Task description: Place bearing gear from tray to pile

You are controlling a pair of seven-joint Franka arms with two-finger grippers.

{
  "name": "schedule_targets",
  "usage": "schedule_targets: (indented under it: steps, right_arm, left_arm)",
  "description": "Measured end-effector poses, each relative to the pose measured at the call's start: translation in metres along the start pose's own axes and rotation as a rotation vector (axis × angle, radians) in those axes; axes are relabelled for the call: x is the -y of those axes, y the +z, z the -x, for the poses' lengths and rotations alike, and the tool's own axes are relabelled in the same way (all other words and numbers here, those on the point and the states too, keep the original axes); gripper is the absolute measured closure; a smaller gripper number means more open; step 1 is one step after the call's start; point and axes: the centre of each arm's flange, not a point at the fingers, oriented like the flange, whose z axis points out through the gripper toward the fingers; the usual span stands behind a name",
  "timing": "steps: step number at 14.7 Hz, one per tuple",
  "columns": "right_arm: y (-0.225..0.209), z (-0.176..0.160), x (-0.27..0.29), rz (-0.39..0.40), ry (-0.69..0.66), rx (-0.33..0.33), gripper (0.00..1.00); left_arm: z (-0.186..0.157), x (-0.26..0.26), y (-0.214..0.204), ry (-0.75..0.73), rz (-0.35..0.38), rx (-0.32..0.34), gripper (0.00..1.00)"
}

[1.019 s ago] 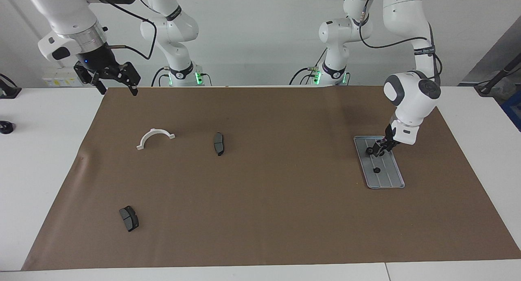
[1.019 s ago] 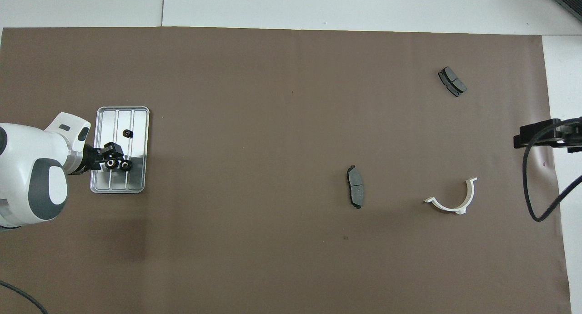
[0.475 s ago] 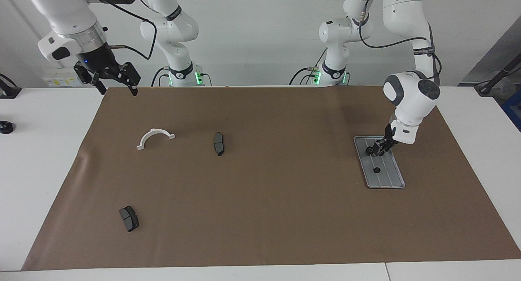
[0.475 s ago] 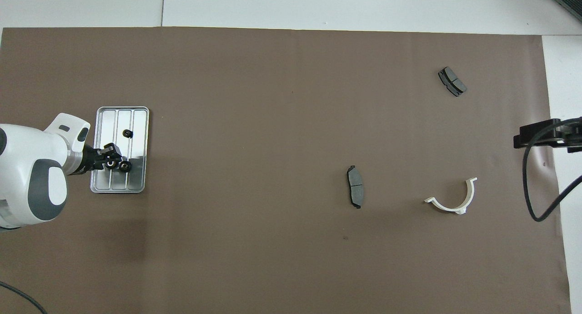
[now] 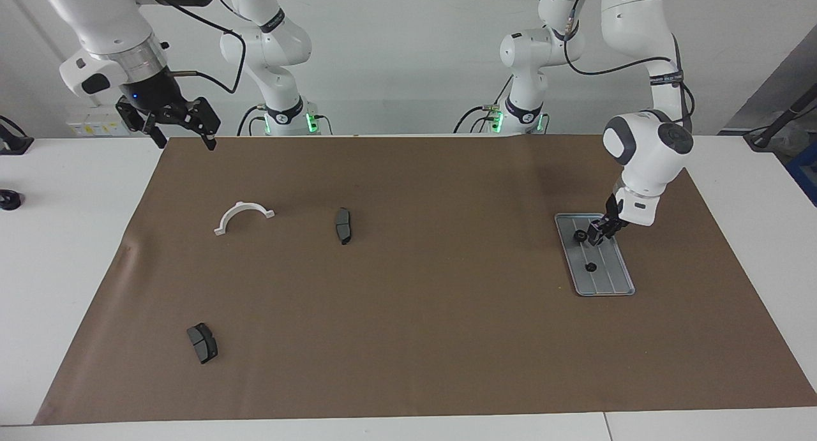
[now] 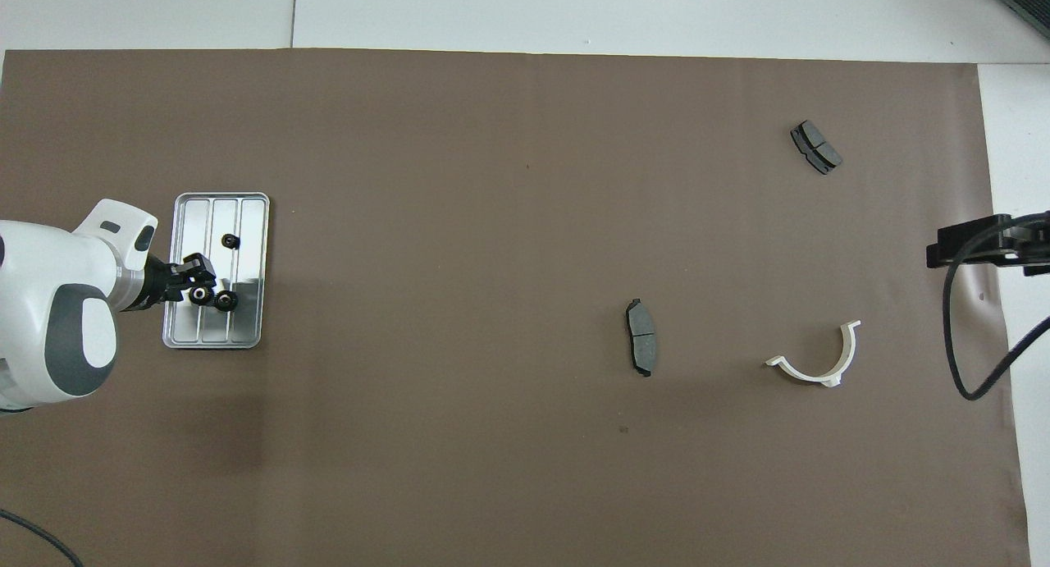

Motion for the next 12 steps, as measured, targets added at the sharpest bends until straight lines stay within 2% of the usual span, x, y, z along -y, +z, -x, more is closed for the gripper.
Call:
schedule_targets:
  steps: [12]
  right_arm:
    - [0.0, 0.0, 0.0, 0.0, 0.0, 0.0, 0.0]
  left_arm:
    - [0.0067, 0.0033, 0.0084, -0.003, -0.005, 0.018, 0.49]
